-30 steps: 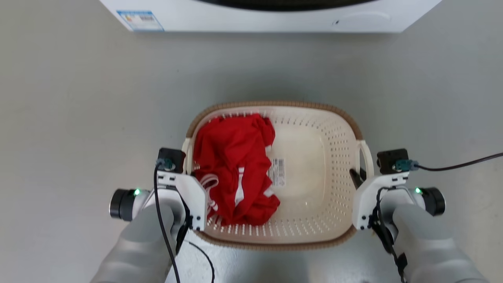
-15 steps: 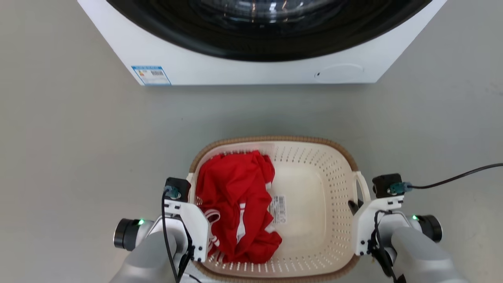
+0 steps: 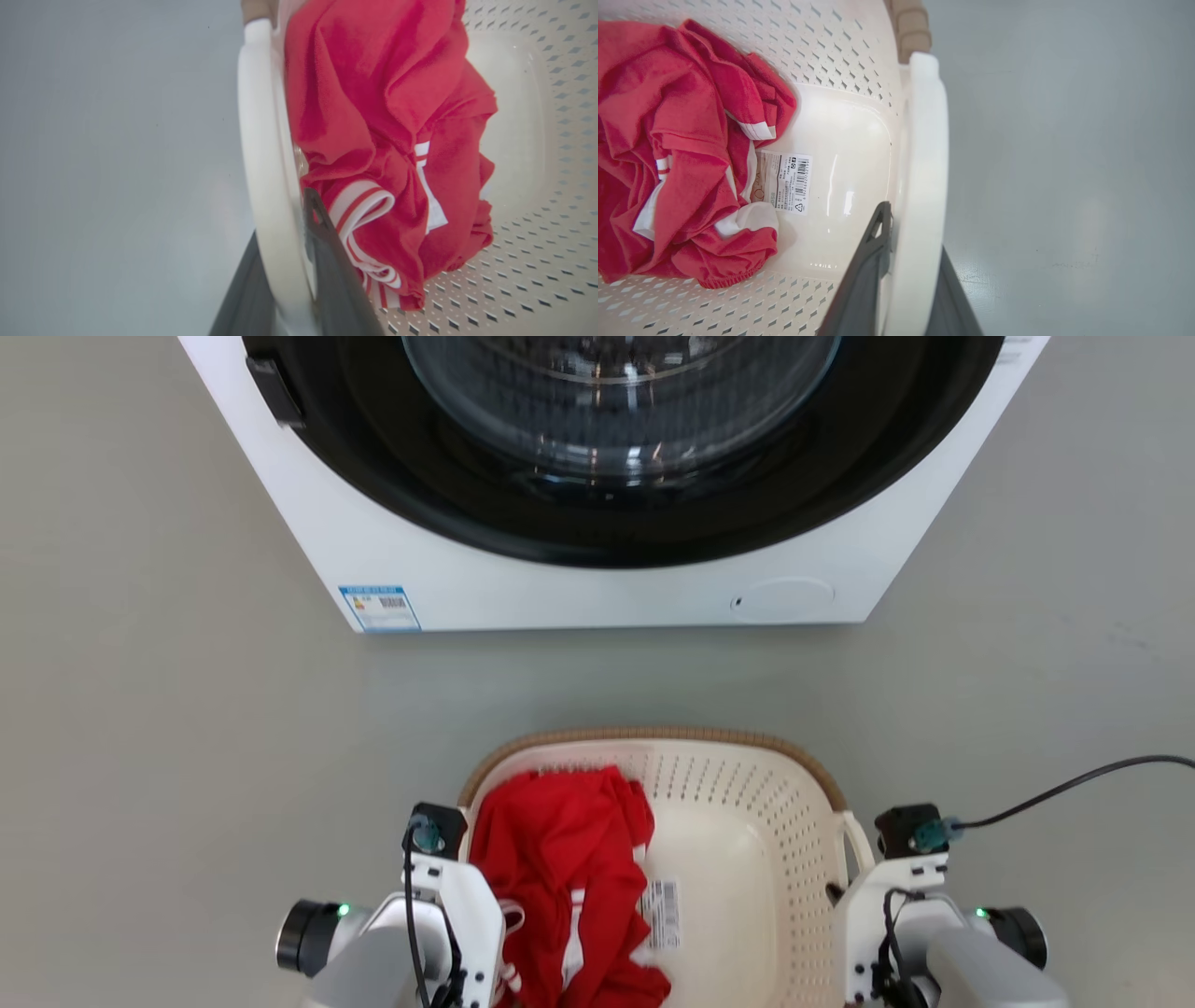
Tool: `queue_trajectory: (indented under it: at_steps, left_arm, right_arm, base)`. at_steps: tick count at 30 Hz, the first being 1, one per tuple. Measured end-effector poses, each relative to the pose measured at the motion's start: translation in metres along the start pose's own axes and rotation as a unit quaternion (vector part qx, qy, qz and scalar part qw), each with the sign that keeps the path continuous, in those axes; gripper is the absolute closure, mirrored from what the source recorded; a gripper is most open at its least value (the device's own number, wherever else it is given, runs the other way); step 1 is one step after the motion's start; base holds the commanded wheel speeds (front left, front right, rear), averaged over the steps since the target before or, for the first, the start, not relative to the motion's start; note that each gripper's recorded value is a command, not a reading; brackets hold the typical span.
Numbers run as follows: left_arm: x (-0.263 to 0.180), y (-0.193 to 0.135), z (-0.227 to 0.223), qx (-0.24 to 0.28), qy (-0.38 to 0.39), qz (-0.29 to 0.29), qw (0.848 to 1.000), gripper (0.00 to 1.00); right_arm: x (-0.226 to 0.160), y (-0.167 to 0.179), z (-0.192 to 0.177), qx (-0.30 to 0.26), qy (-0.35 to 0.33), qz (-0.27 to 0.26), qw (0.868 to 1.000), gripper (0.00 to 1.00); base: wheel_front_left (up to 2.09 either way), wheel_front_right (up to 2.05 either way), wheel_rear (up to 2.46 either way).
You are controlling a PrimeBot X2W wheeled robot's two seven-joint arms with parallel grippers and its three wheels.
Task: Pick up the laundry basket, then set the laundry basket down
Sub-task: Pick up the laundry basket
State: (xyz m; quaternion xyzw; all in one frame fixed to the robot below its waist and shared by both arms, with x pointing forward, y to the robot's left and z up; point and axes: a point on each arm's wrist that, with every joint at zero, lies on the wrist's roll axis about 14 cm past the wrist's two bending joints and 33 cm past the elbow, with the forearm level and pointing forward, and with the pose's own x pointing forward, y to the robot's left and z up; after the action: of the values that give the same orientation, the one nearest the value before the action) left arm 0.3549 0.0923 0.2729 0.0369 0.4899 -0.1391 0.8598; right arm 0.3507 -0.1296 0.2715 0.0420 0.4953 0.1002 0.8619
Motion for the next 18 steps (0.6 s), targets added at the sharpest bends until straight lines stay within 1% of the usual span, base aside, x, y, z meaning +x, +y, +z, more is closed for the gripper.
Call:
queue_trajectory:
  at_steps: [5, 10, 18]
  left_arm:
    - [-0.011, -0.008, -0.006, 0.010, 0.007, -0.008, 1.000, 1.00]
    - [-0.021, -0.015, -0.005, 0.028, 0.001, -0.013, 1.000, 1.00]
    - [-0.036, -0.023, -0.015, 0.031, -0.002, -0.013, 0.999, 1.00]
  right_arm:
    - [-0.013, 0.002, -0.009, -0.002, 0.006, -0.001, 1.000, 1.00]
    - [-0.022, 0.003, -0.008, -0.002, 0.001, -0.002, 1.000, 1.00]
    - [-0.036, 0.006, -0.019, 0.011, 0.004, -0.002, 1.000, 1.00]
  base:
    - [0.00, 0.00, 0.00]
    - [0.00, 0.00, 0.00]
    - [0.00, 0.00, 0.00]
